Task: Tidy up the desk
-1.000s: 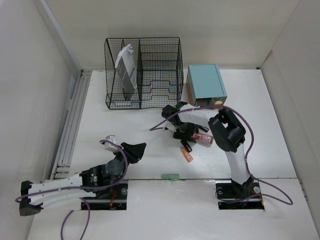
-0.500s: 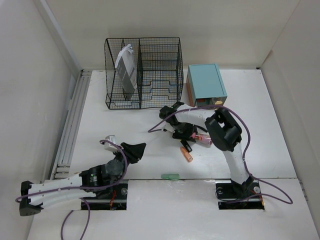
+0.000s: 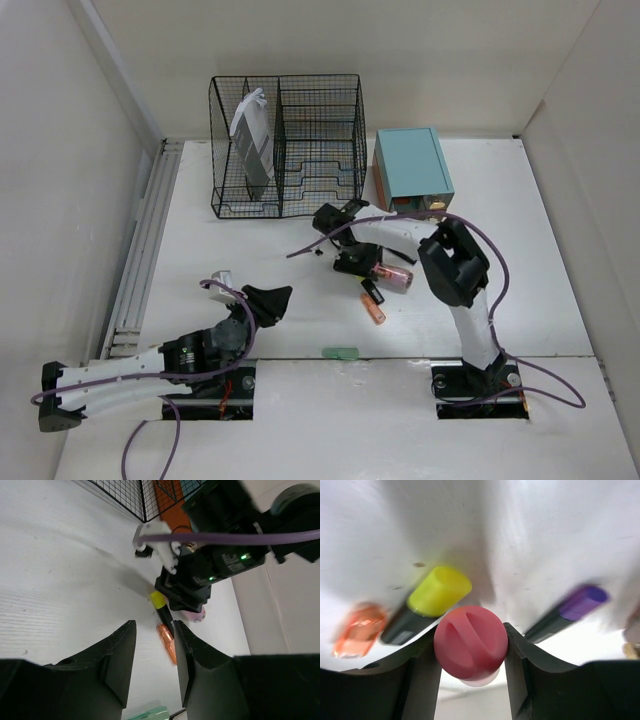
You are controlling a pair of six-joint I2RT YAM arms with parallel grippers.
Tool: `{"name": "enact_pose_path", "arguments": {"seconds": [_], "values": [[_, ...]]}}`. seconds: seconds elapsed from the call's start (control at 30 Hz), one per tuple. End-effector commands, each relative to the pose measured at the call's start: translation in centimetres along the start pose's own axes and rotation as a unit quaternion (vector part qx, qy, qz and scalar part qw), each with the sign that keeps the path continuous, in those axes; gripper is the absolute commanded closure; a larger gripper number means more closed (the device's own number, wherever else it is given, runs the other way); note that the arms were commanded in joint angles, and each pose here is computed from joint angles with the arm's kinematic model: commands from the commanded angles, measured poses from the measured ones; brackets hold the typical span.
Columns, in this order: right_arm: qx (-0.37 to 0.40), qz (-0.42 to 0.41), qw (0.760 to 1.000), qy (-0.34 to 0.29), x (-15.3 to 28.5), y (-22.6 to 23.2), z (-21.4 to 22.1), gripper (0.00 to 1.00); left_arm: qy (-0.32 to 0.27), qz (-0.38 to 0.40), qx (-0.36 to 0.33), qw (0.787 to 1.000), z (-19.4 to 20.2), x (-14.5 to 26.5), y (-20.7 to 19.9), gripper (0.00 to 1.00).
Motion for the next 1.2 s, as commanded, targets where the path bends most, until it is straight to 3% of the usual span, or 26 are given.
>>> {"name": "enact_pose_path", "arguments": {"seconds": [0.0, 0.43, 0.57, 0.7, 0.9, 1.03, 1.13, 1.17], "values": [[-0.018, -0.025, 0.987, -0.158, 7.6, -0.3, -2.7, 1.0, -0.014, 0.008, 0.006, 1.0, -1.2, 0.0, -1.0, 0.67], [0.002, -0.05, 0.941, -0.336, 19.9, -1.3, 0.2, 1.0, 0.002, 0.014, -0.014, 1.0, -0.7, -0.5, -2.1, 0.67], [-0.007, -0.027, 0.915, -0.402, 24.0, -3.6, 2.7, 1.0, 0.0, 0.016, -0.015, 1.0, -0.8, -0.5, -2.2, 0.67], [-0.002, 0.035, 0.867, -0.497, 28.1, -6.5, 6.2, 1.0, 0.002, 0.021, -0.017, 1.0, -0.9, -0.6, -2.6, 0.67], [0.115, 0.103, 0.815, -0.558, 28.5, -7.7, 8.7, 1.0, 0.007, 0.022, -0.021, 1.0, -0.5, -0.7, -2.8, 0.67], [0.174, 0.11, 0.791, -0.575, 25.7, -7.9, 9.5, 1.0, 0.005, 0.024, -0.017, 1.0, -0.6, -0.8, -3.0, 0.67], [0.208, 0.12, 0.752, -0.614, 25.7, -8.2, 9.8, 1.0, 0.005, 0.024, -0.017, 1.0, -0.5, -0.9, -3.1, 0.67], [0.214, 0.114, 0.753, -0.612, 24.5, -8.1, 9.4, 1.0, 0.005, 0.024, -0.022, 0.999, -0.5, -0.9, -3.0, 0.67]]}}
Point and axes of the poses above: each gripper's point midway between its finger pads, its own x axis back along the fingers, its own y axis along the line the jaws close on, z = x × y, the point moved 5 cm from there along x, back along the fingers, and after that the axes turned 15 degrees about -x, right-handed, at the moved point
